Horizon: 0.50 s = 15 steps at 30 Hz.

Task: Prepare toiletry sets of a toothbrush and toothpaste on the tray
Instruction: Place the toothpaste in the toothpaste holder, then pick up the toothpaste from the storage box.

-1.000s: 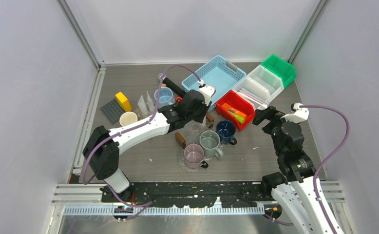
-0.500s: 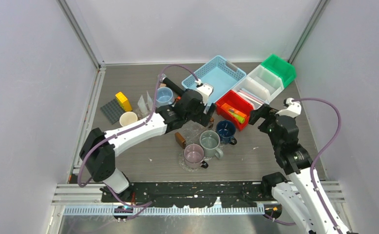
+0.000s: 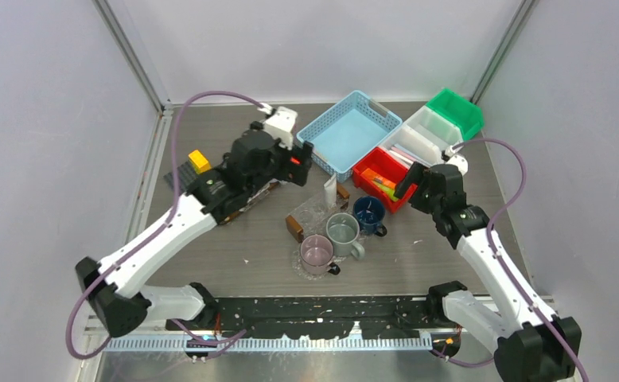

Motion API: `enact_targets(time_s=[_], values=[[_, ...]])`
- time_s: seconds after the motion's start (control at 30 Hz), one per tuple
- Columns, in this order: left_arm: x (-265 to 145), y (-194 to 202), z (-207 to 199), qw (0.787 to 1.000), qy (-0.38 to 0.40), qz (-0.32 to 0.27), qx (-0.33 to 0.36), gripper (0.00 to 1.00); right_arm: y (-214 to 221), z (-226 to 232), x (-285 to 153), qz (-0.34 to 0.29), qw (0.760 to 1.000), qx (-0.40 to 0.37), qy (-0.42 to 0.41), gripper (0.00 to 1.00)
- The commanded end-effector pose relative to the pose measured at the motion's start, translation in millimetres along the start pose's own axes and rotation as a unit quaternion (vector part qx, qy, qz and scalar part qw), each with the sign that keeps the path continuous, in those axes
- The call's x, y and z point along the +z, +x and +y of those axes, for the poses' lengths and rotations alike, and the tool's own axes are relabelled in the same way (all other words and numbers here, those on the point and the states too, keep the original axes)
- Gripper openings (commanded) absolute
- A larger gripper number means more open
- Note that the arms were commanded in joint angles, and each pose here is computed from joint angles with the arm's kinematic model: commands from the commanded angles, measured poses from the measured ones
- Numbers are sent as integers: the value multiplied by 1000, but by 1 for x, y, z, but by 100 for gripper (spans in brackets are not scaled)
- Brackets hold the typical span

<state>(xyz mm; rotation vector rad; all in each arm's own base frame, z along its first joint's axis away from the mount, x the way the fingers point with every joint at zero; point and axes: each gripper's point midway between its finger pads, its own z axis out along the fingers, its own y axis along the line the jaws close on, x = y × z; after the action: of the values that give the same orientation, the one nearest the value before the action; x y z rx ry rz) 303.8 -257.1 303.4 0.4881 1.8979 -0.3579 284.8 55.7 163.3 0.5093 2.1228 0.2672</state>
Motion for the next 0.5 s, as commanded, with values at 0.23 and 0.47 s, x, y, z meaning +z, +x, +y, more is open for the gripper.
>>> enact_targets(time_s=[0.23, 0.47], values=[[-78, -2, 91, 990, -126, -61, 26, 100, -17, 28, 41, 62, 998, -27, -19, 87], [-107, 2, 113, 979, -173, -89, 59, 100, -19, 47, 80, 133, 987, -78, -34, 80]])
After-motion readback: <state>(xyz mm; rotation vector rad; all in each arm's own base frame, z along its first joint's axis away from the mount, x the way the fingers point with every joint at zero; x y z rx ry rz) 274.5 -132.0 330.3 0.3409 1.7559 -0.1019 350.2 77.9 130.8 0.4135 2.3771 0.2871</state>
